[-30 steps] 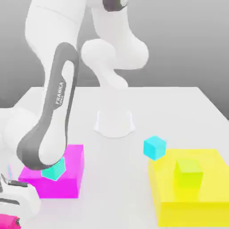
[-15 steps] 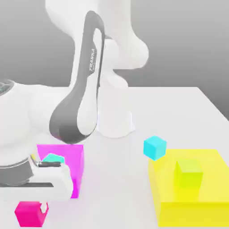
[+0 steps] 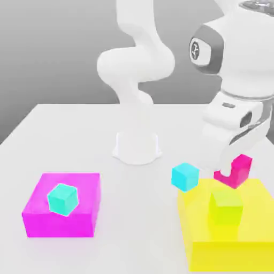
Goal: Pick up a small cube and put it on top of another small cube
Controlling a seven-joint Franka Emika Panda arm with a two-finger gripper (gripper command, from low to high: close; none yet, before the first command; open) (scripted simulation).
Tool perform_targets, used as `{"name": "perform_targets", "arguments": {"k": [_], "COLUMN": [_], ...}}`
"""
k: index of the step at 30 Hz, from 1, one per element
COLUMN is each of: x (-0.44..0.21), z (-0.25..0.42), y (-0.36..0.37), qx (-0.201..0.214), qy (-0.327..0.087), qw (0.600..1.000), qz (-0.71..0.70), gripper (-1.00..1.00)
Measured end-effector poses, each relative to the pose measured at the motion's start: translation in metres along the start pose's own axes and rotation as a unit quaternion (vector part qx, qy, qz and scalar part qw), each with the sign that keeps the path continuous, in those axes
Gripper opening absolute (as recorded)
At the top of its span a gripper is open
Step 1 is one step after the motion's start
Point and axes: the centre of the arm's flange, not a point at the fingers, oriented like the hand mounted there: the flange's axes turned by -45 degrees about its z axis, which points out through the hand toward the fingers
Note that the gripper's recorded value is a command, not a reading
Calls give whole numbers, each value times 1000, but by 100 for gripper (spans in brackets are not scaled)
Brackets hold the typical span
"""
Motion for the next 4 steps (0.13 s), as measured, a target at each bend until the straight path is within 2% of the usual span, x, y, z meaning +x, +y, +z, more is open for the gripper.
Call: {"name": "perform_targets", "arguments": {"k": [1,4], "x": [-1,-1], "z": [13,13], "y": [0,-1], "qx": [-1,-1], "qy": [0,0], "qw": [1000,1000], "qz": [0,-1], "gripper": [100,100]}}
